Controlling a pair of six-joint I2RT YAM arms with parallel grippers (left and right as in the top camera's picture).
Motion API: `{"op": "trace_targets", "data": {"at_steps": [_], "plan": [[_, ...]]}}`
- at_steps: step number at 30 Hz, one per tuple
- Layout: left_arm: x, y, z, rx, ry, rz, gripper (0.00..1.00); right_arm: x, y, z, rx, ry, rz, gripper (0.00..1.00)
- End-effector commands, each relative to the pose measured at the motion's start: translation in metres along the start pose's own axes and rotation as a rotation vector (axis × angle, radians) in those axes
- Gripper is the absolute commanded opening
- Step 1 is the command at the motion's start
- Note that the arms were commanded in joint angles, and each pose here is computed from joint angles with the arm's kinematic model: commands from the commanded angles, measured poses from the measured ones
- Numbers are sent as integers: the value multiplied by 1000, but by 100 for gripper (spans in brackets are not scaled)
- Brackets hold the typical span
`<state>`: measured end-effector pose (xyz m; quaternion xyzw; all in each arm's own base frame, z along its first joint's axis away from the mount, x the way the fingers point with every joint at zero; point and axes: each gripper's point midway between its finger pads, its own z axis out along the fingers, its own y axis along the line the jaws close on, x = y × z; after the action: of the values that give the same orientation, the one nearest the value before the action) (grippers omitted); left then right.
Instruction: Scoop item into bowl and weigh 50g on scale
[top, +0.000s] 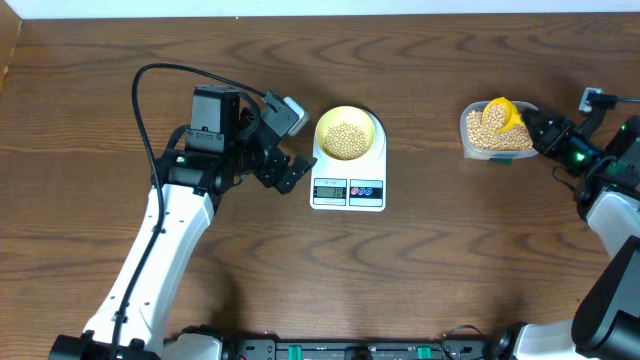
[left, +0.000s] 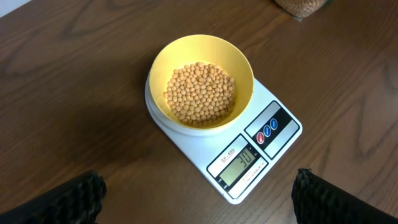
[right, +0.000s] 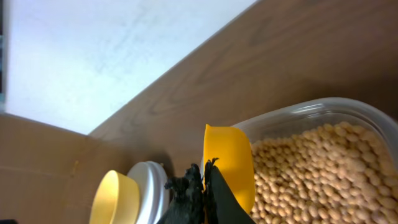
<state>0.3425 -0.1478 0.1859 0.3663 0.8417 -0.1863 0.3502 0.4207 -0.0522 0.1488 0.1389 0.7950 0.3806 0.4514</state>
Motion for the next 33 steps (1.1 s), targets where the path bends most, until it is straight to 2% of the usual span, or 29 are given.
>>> {"op": "trace_targets", "data": {"at_steps": [1,12,24,33], "plan": [[0,-3,-2,8,-9,-4,98,0,9,-1,-60,12,38,1],[0,-3,-2,9,-9,-4,98,3,30,6,-138,37,68,1],[0,-3,-2,8,-9,-4,98,33,81,43,-225,124,56,1],[0,-3,-2,9,-9,-4,98,57,115,72,-224,145,61,1]]}}
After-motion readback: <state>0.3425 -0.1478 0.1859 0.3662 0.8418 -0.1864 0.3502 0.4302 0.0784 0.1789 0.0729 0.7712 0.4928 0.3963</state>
